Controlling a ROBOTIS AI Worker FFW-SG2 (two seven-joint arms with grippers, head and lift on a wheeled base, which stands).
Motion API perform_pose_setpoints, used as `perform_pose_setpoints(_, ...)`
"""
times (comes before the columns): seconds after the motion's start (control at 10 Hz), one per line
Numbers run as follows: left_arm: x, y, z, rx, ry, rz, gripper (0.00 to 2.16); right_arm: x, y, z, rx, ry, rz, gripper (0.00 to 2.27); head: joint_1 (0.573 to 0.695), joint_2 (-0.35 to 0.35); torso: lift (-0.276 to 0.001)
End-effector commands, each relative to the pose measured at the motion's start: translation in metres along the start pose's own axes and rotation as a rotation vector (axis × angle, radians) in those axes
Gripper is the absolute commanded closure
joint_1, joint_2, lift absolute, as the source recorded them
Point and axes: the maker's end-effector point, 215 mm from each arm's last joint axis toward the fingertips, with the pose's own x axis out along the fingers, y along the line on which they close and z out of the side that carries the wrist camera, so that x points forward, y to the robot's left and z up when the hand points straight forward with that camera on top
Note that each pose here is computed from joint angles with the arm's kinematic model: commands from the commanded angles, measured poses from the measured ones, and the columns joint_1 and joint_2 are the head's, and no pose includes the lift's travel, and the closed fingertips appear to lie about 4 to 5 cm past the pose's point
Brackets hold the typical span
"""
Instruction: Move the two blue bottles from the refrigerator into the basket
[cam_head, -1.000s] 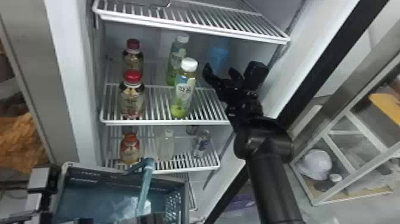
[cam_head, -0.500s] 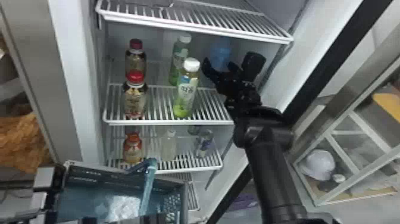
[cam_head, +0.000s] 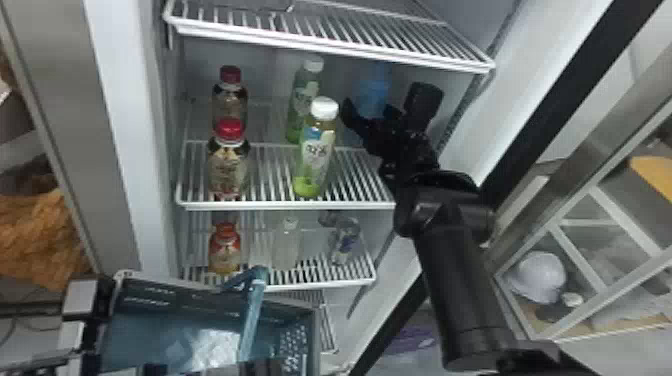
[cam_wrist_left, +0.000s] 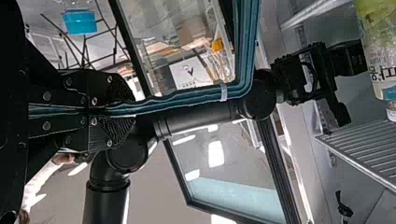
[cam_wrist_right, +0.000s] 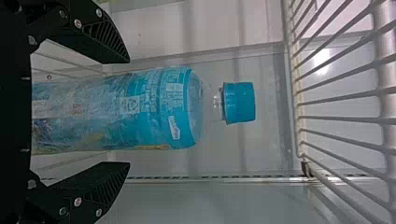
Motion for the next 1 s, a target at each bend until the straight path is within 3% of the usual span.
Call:
perform_pose_setpoints(0.0, 0.000, -0.001, 0.000, 0.000, 0.000, -0.003, 1.17, 0.004, -0.002, -0.002, -0.002, 0.017, -0.003, 0.24, 0.695, -0.331, 0.000)
perform_pose_setpoints(0.3, 0.001, 0.000, 0.001, 0.000, 0.001, -0.002, 1.17, 0.010, -0.001, 0.001, -0.016, 0.026, 0.004, 0.30, 0.693, -0.331, 0.000)
perform_pose_setpoints(0.6, 0.002, 0.000, 0.000, -0.001, 0.002, -0.004, 1.17, 0.013, 0.003, -0.003, -0.023, 0.040, 0.026, 0.71, 0.692, -0.326, 0.000)
perform_pose_setpoints(0.9, 0.002, -0.001, 0.000, 0.000, -0.004, -0.008, 1.17, -0.002, 0.007, 0.010, -0.045, -0.009, 0.035, 0.75, 0.691, -0.325, 0.000)
